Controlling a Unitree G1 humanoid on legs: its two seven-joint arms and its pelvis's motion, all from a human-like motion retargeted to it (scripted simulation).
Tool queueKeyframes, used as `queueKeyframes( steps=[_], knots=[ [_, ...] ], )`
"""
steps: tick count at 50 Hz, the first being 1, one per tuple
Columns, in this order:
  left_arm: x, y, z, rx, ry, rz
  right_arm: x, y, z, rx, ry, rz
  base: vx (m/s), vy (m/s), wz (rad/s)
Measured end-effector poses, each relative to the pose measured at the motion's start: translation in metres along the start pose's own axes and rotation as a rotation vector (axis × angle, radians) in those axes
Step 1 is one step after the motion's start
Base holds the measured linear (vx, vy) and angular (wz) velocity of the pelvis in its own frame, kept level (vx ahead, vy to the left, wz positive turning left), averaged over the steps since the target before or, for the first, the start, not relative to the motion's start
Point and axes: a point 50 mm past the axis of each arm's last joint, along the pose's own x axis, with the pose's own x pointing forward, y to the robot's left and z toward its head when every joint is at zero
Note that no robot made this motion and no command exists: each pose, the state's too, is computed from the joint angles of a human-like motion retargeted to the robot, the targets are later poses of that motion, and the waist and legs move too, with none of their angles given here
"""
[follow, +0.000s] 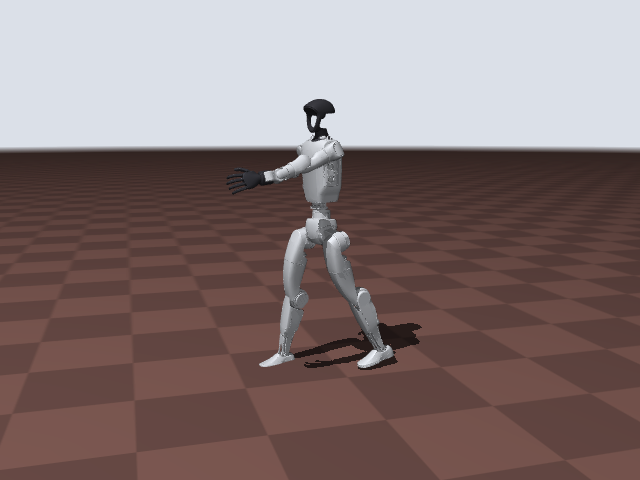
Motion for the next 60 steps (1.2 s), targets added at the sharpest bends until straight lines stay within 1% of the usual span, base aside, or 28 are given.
queueKeyframes(
  steps=[2,3,5,7,8,10,11,13,15,18,20,22,25,28,30,31,33,35,37,39,41,43,45,48,50,52,56,60],
  knots=[
    [-0.028,-0.047,-0.089,-0.007,0.208,-0.152,-0.009,0.009,0.079,-0.003,-0.216,-0.036,0.51,-0.31,-0.21],
    [-0.056,-0.068,-0.139,-0.014,0.365,-0.252,-0.022,0.011,0.121,-0.005,-0.321,-0.055,0.41,-0.28,0.42],
    [-0.135,-0.099,-0.226,-0.088,0.669,-0.433,-0.064,0.004,0.206,0.002,-0.557,-0.121,0.31,-0.22,1.23],
    [-0.224,-0.103,-0.286,-0.13,0.935,-0.502,-0.134,-0.008,0.287,0.093,-0.846,-0.172,0.33,-0.17,1.25],
    [-0.27,-0.097,-0.307,-0.152,1.055,-0.506,-0.177,-0.014,0.321,0.161,-0.998,-0.185,0.37,-0.16,0.91],
    [-0.355,-0.072,-0.332,-0.217,1.255,-0.446,-0.276,-0.029,0.37,0.314,-1.31,-0.184,0.39,-0.17,0.69],
    [-0.393,-0.054,-0.337,-0.254,1.336,-0.389,-0.327,-0.036,0.384,0.376,-1.46,-0.175,0.4,-0.19,0.58],
    [-0.465,-0.016,-0.334,-0.307,1.486,-0.263,-0.428,-0.048,0.39,0.48,-1.738,-0.146,0.4,-0.19,0.51],
    [-0.527,0.022,-0.318,-0.338,1.625,-0.127,-0.516,-0.058,0.375,0.545,-1.973,-0.121,0.41,-0.17,0.53],
    [-0.597,0.062,-0.283,-0.374,1.798,0.06,-0.614,-0.065,0.335,0.577,-2.236,-0.107,0.42,-0.11,0.82],
    [-0.628,0.073,-0.263,-0.406,1.879,0.14,-0.658,-0.065,0.307,0.565,-2.36,-0.114,0.41,-0.08,1.03],
    [-0.645,0.069,-0.253,-0.455,1.933,0.17,-0.682,-0.062,0.289,0.539,-2.427,-0.135,0.4,-0.06,1.04],
    [-0.653,0.042,-0.255,-0.562,1.956,0.185,-0.695,-0.054,0.282,0.515,-2.442,-0.152,0.42,0.0,0.89],
    [-0.633,0.0,-0.278,-0.603,1.894,0.219,-0.675,-0.039,0.305,0.482,-2.385,-0.12,0.55,0.12,0.22],
    [-0.597,-0.028,-0.3,-0.606,1.788,0.277,-0.648,-0.034,0.325,0.505,-2.336,-0.1,0.55,0.21,0.75],
    [-0.575,-0.044,-0.311,-0.645,1.743,0.284,-0.624,-0.035,0.34,0.49,-2.256,-0.139,0.47,0.24,1.79],
    [-0.519,-0.076,-0.327,-0.675,1.658,0.205,-0.561,-0.036,0.369,0.446,-2.084,-0.186,0.4,0.26,2.85],
    [-0.444,-0.101,-0.335,-0.605,1.534,-0.015,-0.469,-0.041,0.39,0.351,-1.875,-0.208,0.32,0.21,3.59],
    [-0.34,-0.109,-0.327,-0.454,1.307,-0.229,-0.361,-0.055,0.386,0.218,-1.589,-0.246,0.25,0.08,3.63],
    [-0.226,-0.103,-0.289,-0.297,1.03,-0.317,-0.253,-0.065,0.351,0.103,-1.25,-0.247,0.32,-0.02,3.87],
    [-0.128,-0.092,-0.223,-0.153,0.767,-0.328,-0.156,-0.06,0.292,0.026,-0.916,-0.189,0.38,-0.06,3.82],
    [-0.056,-0.077,-0.139,-0.036,0.531,-0.29,-0.082,-0.037,0.22,-0.018,-0.632,-0.081,0.38,-0.1,3.3],
    [-0.012,-0.058,-0.05,0.059,0.307,-0.235,-0.034,0.0,0.149,-0.056,-0.41,0.059,0.37,-0.16,2.38],
    [0.011,-0.023,0.062,0.198,0.047,-0.142,0.0,0.052,0.055,-0.127,-0.171,0.262,0.39,-0.22,1.24],
    [0.01,0.0,0.115,0.283,-0.062,-0.074,0.005,0.071,0.005,-0.158,-0.056,0.36,0.41,-0.23,0.66],
    [0.004,0.017,0.148,0.339,-0.127,-0.022,0.005,0.073,-0.03,-0.158,0.02,0.406,0.4,-0.22,0.44],
    [0.0,0.024,0.169,0.337,-0.196,0.0,0.003,0.061,-0.061,-0.171,0.097,0.389,0.41,-0.22,0.44],
    [0.008,-0.004,0.132,0.196,-0.195,-0.075,0.004,0.042,-0.039,-0.291,0.092,0.288,0.46,-0.23,1.02]
  ],
)
